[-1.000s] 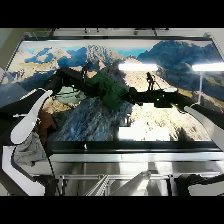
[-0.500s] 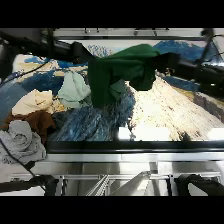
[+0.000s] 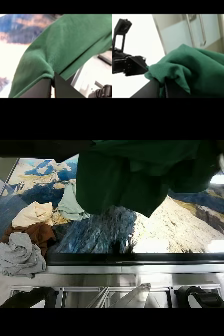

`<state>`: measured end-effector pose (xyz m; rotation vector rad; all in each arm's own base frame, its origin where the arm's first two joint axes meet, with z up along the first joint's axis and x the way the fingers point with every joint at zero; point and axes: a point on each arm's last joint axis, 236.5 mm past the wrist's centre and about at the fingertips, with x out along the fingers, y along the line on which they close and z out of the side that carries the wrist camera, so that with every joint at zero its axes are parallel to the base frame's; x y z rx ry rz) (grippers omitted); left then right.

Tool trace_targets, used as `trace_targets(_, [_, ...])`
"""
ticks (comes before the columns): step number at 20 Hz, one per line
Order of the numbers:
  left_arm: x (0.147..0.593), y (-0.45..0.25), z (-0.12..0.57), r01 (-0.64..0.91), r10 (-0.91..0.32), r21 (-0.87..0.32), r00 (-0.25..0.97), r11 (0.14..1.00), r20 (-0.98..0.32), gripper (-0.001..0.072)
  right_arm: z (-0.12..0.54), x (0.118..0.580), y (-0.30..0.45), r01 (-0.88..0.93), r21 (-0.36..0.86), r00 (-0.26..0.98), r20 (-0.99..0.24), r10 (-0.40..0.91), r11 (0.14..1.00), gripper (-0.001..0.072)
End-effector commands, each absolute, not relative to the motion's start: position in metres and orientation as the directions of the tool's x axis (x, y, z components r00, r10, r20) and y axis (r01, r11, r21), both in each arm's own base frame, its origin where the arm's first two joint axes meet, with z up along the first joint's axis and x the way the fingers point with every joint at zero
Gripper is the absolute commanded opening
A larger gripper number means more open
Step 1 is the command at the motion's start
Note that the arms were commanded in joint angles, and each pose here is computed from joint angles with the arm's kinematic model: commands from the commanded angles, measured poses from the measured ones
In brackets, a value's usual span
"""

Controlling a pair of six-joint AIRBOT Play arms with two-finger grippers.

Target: Fold the shirts.

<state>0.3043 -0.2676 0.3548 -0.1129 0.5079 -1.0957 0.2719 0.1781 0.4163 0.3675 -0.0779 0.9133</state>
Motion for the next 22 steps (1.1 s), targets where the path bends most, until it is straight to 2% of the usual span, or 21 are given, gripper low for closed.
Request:
trace_targets(1, [0.290,-0.262,0.356,0.827,-0.856,-0.292,0.369,0.480,-0.363,0.0306,0.393,0.296,0.170,-0.714,0.328,0.680,0.114,0.724,0.619,0.0031])
trace_targets(2, [0.297,-0.264,0.338,0.813,-0.850,-0.325,0.347,0.484,-0.397,0.0497,0.360,0.315,0.176,-0.695,0.396,0.663,0.027,0.748,0.601,0.0031])
trace_targets(3, [0.309,-0.267,0.313,0.790,-0.842,-0.366,0.322,0.491,-0.433,0.0564,0.327,0.332,0.183,-0.677,0.452,0.634,-0.043,0.772,0.581,0.0031])
trace_targets(5, [0.334,-0.269,0.249,0.722,-0.806,-0.441,0.276,0.533,-0.524,0.0566,0.256,0.367,0.193,-0.600,0.551,0.602,-0.168,0.781,0.580,0.0031])
trace_targets(7, [0.366,-0.254,0.172,0.631,-0.720,-0.452,0.259,0.630,-0.643,0.0564,0.186,0.393,0.192,-0.509,0.593,0.583,-0.295,0.757,0.624,0.0031])
trace_targets(8, [0.384,-0.241,0.134,0.579,-0.671,-0.441,0.267,0.685,-0.691,0.0532,0.157,0.400,0.192,-0.471,0.616,0.558,-0.346,0.755,0.631,0.0031])
trace_targets(9, [0.403,-0.226,0.101,0.527,-0.624,-0.425,0.285,0.736,-0.728,0.0362,0.135,0.404,0.193,-0.444,0.634,0.533,-0.381,0.756,0.633,0.0031])
trace_targets(10, [0.420,-0.206,0.070,0.475,-0.575,-0.403,0.303,0.782,-0.760,0.0057,0.119,0.405,0.195,-0.426,0.648,0.510,-0.404,0.759,0.632,0.0031])
trace_targets(11, [0.435,-0.188,0.040,0.422,-0.535,-0.391,0.311,0.818,-0.785,0.0004,0.109,0.408,0.195,-0.419,0.650,0.500,-0.419,0.758,0.634,0.0031])
trace_targets(15, [0.451,-0.142,-0.053,0.246,-0.482,-0.431,0.209,0.868,-0.851,0.0003,0.105,0.421,0.187,-0.397,0.630,0.547,-0.421,0.724,0.667,0.0031])
trace_targets(17, [0.459,-0.123,-0.087,0.165,-0.438,-0.410,0.201,0.897,-0.876,0.0002,0.105,0.422,0.187,-0.397,0.630,0.548,-0.421,0.723,0.667,0.0031])
trace_targets(18, [0.461,-0.112,-0.101,0.143,-0.387,-0.364,0.199,0.920,-0.901,0.0002,0.105,0.422,0.187,-0.397,0.630,0.547,-0.421,0.723,0.667,0.0031])
trace_targets(20, [0.471,-0.069,-0.119,0.107,-0.205,-0.186,0.202,0.977,-0.958,0.0002,0.105,0.422,0.187,-0.397,0.631,0.547,-0.421,0.724,0.667,0.0031])
trace_targets(22, [0.505,-0.042,-0.105,0.071,-0.091,-0.073,0.293,0.995,-0.952,0.0003,0.105,0.421,0.188,-0.398,0.631,0.546,-0.421,0.725,0.666,0.0031])
